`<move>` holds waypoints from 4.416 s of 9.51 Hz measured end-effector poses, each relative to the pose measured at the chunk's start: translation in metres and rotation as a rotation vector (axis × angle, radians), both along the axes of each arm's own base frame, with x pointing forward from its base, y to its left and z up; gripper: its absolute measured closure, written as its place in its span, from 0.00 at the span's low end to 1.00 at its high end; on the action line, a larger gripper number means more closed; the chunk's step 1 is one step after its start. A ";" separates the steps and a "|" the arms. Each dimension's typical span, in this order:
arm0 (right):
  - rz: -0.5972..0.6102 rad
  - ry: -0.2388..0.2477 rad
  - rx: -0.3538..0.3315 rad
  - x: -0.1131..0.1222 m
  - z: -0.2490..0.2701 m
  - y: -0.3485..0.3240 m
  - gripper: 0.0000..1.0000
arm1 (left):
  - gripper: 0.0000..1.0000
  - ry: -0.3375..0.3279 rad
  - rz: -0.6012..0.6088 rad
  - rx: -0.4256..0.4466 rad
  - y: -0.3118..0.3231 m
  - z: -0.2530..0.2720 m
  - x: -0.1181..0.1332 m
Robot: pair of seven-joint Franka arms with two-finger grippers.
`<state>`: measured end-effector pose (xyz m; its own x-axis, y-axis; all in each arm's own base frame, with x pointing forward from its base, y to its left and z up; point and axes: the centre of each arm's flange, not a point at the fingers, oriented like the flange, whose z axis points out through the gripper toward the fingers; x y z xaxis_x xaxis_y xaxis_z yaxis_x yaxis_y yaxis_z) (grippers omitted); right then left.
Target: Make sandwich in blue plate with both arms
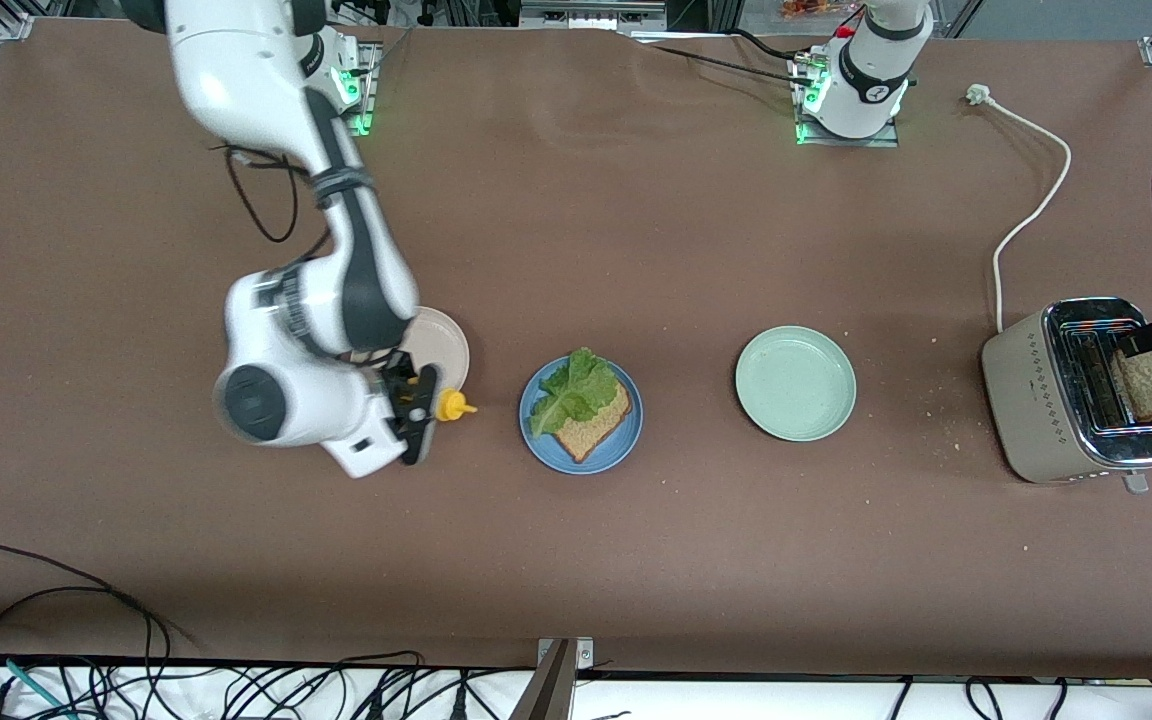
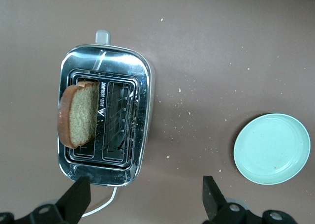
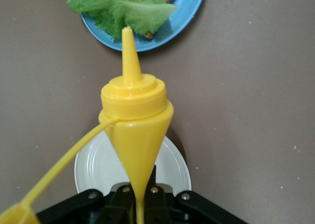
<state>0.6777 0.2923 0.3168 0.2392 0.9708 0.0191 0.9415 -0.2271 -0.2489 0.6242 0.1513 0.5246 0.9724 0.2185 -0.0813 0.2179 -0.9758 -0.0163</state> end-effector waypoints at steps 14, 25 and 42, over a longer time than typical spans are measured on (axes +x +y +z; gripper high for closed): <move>0.017 -0.167 -0.255 -0.035 0.058 0.063 0.96 | 0.02 0.060 0.081 0.006 0.126 -0.124 0.003; 0.146 0.104 0.934 -0.021 -0.054 -0.284 0.95 | 0.88 0.086 0.077 -0.011 0.126 -0.146 0.006; 0.149 -0.088 1.065 -0.064 -0.183 -0.443 0.00 | 0.92 0.143 0.201 -0.416 -0.179 -0.014 -0.011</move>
<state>0.6141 -0.1510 0.1339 0.0761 0.4645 0.8823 0.9661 0.1845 -0.1805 0.6135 -0.0273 0.5110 0.8870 0.3210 -0.3319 0.4266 -0.8447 0.3232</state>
